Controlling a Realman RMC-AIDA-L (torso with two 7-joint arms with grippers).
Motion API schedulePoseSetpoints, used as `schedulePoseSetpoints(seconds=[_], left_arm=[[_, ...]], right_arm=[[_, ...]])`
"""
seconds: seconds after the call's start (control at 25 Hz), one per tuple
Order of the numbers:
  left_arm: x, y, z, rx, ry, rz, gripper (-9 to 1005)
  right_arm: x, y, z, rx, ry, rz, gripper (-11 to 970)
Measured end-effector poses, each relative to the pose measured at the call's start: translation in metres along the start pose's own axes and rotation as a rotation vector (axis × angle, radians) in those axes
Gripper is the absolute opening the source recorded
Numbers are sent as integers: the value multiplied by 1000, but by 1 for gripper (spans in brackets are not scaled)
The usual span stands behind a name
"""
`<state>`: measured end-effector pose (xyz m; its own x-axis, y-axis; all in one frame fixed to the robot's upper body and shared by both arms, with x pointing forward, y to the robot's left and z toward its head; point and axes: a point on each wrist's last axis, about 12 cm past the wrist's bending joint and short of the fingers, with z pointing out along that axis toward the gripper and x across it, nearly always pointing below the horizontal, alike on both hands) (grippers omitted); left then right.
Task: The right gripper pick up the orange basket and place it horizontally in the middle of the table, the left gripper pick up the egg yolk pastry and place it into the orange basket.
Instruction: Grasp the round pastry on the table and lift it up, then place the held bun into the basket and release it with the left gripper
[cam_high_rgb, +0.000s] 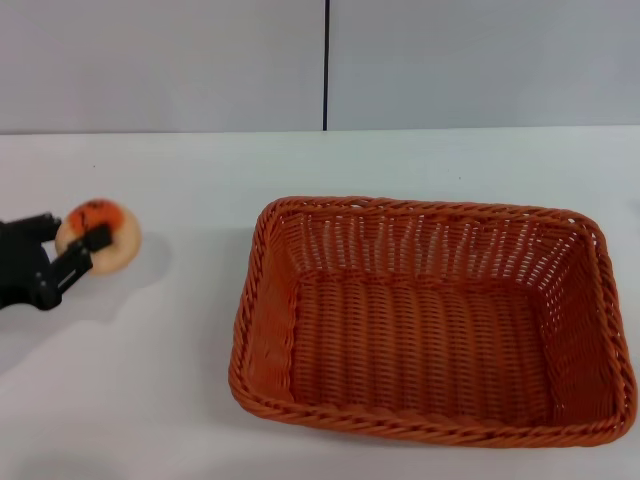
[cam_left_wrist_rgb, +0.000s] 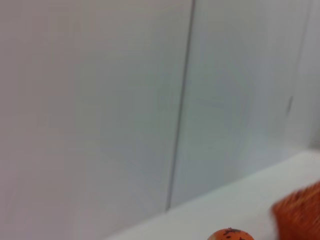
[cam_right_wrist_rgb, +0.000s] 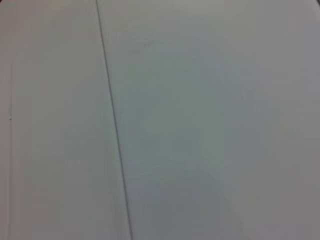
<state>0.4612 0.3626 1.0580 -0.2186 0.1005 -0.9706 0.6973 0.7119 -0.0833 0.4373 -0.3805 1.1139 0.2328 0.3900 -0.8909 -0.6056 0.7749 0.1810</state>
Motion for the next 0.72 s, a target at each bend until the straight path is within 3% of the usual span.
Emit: schedulePoseSetpoints(seconds=[0.24,0.32,0.4,0.56,0.64,0.72], left_arm=[[-15,-7,9,105,-75,26,234],[-26,-16,23,210,-118,41,217],[-29,-18,29,245,-130,46,199],[-41,-40,69,422,-150,70,166],[-42,-44,75,442,-147,71,153],[-41,-62,97,523,-117,74,140]], right_arm=[[-2,-3,-18,85,-23,-1,638],[-3,-7,-32,167,-53,4,638],[-3,-9,-42,227,-74,13,638],[-3,-10,-52,279,-87,17,638],[-4,-9,-58,300,-88,15,638],[-4,-8,-62,313,-85,14,638]])
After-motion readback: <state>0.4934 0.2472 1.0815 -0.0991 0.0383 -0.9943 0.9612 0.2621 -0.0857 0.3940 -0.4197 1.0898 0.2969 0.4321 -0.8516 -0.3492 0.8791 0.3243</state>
